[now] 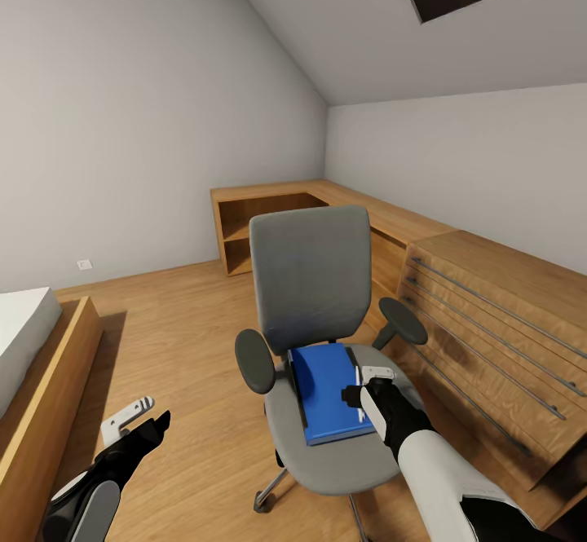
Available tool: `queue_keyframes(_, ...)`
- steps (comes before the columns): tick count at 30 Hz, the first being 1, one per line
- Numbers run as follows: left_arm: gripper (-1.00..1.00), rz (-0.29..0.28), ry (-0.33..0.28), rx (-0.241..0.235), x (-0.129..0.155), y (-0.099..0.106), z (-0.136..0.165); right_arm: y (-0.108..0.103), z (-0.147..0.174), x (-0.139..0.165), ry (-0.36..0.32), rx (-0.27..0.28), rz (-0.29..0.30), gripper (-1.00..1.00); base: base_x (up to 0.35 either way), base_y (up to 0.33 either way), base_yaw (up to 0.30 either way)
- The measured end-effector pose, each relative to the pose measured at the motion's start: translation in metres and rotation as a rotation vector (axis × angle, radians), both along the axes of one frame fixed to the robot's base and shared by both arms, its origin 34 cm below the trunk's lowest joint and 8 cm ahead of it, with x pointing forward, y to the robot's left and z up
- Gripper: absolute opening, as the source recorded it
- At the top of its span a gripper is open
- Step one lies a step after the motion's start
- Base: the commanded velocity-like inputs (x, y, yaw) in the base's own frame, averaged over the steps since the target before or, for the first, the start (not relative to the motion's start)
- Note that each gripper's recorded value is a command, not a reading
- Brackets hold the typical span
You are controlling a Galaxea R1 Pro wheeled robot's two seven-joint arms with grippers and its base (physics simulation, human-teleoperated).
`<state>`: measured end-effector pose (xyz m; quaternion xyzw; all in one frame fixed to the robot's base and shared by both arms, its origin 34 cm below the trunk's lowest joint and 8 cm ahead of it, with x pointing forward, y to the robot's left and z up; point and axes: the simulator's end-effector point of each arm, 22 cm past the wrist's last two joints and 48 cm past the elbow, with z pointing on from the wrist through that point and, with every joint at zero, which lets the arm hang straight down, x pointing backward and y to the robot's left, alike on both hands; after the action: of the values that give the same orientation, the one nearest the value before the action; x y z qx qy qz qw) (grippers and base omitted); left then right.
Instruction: In the bedroom, organize the workspace by keeping the computer under the desk, ensuring the monitor is on the desk, placing the keyboard on the desk next to the monitor, placing the mouse on the desk next to the keyboard, moving the folder from the swivel chair onto the desk next to the mouse, stacking the notebook on top of the folder with the pen on top of the notebook, and positioning the swivel chair next to the desk.
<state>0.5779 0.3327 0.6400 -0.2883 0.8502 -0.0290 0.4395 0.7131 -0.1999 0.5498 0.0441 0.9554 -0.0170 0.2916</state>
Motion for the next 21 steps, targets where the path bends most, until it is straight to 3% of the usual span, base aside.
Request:
queue_keyframes(7, 1.00, 0.000, 0.000, 0.000, 0.000, 0.000, 0.000, 0.001, 0.000, 0.000, 0.001, 0.001, 0.005, -1.00, 0.000, 0.000, 0.000)
queue_keyframes(21, 1.00, 0.000, 0.000, 0.000, 0.000, 0.000, 0.000, 0.015, -0.002, -0.002, 0.011, 0.056, 0.028, -1.00, 0.000, 0.000, 0.000)
